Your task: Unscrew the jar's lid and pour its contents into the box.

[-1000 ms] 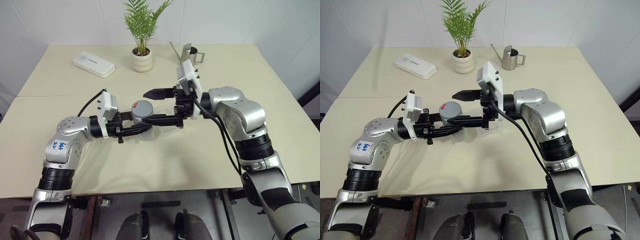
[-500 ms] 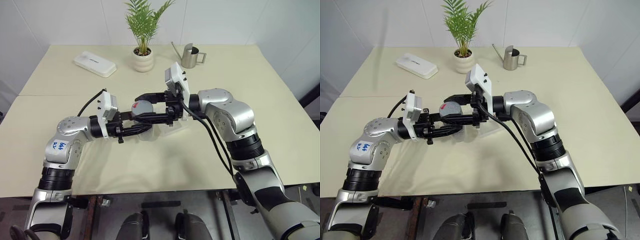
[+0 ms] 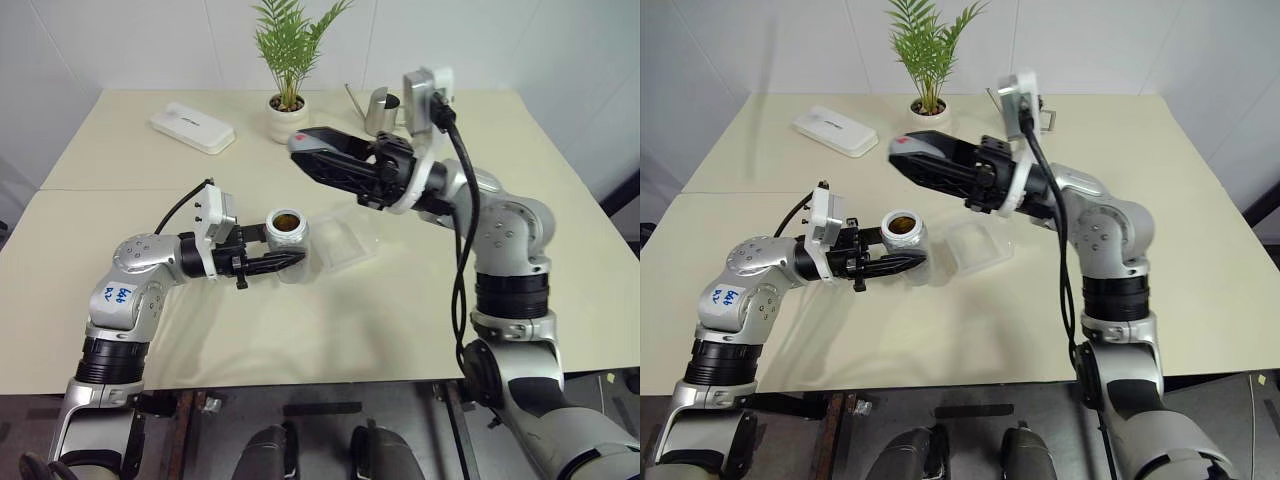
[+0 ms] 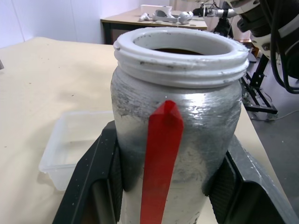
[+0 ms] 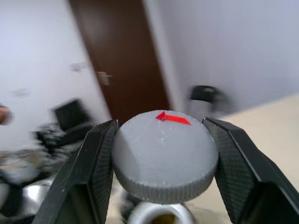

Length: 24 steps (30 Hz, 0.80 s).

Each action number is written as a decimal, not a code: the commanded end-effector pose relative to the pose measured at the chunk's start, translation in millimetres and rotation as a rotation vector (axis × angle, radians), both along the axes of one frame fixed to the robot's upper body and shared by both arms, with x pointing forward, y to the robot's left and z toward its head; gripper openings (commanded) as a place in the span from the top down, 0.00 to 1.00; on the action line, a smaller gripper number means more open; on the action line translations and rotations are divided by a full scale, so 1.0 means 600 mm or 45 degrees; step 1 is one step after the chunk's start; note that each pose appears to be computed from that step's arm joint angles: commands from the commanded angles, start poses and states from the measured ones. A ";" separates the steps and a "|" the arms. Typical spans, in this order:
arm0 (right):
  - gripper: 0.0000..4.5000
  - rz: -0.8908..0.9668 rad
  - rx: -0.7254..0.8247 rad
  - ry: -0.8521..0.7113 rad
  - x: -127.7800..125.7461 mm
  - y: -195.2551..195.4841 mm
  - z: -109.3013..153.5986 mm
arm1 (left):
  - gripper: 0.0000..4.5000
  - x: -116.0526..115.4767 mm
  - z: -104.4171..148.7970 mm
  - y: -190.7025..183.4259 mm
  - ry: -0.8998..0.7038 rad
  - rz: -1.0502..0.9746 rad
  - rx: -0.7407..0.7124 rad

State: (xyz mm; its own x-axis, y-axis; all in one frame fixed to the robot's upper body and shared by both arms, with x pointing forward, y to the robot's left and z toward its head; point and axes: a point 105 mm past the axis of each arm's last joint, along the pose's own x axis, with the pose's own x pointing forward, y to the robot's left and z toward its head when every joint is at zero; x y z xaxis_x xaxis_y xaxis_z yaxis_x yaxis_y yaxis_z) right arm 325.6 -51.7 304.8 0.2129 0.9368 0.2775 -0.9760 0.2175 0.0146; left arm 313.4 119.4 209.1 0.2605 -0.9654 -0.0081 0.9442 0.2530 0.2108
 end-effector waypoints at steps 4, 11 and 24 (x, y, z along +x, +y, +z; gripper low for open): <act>0.43 -0.677 -0.235 -0.156 0.056 -0.178 -0.094 | 0.58 -0.004 0.011 0.009 -0.032 0.024 -0.028; 0.43 -1.191 -0.301 0.041 0.081 -0.327 -0.246 | 0.58 0.005 0.017 0.004 -0.011 0.019 -0.080; 0.00 -1.176 -0.167 0.043 0.052 -0.340 -0.229 | 0.58 0.026 0.037 0.003 -0.039 0.014 -0.079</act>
State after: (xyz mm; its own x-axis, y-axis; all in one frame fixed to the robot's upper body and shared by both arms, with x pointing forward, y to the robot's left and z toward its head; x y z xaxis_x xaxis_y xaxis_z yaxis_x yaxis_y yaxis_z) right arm 363.7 -256.1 135.5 0.9240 0.3729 0.0844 -0.3750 0.9270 0.0094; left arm 328.0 121.1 216.1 0.2769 -0.9605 0.0293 0.9452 0.2777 0.1718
